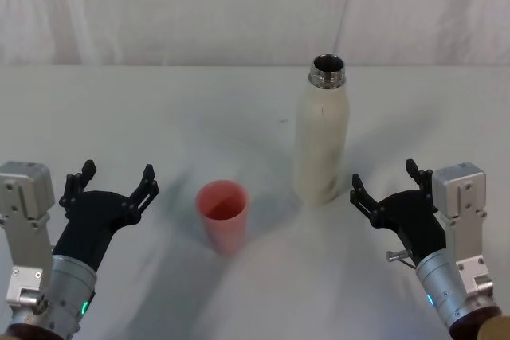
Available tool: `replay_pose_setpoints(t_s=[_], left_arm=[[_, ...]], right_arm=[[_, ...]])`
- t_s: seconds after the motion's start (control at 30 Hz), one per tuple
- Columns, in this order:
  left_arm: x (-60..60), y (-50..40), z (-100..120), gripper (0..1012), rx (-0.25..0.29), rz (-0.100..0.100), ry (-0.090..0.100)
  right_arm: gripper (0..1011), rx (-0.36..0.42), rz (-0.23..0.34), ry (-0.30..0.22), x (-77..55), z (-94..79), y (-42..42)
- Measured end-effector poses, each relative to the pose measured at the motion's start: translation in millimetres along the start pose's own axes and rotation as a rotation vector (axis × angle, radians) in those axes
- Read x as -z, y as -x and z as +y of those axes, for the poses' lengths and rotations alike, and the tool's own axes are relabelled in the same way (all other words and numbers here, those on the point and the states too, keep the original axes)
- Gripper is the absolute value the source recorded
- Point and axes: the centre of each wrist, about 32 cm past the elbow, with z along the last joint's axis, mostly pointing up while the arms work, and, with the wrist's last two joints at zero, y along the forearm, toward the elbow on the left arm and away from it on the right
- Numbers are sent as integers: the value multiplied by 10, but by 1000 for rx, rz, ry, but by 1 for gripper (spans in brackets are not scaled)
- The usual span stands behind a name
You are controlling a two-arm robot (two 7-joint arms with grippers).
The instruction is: Grasp the thermos with one hand and pour water into the cup lid.
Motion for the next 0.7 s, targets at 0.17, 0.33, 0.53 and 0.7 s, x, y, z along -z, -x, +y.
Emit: replay_pose_setpoints(t_s=[0.17, 0.33, 0.53, 0.7], left_arm=[[0, 0, 0, 1001, 0, 0, 0], [0, 0, 0, 1001, 0, 0, 0], [0, 0, 0, 1001, 0, 0, 0], [0, 0, 0, 1001, 0, 0, 0]], right_arm=[[1001, 0, 0, 1, 0, 0, -1], [1001, 0, 0, 1, 0, 0, -1], [1001, -1, 0, 1, 0, 0, -1], [1001, -1, 0, 1, 0, 0, -1]])
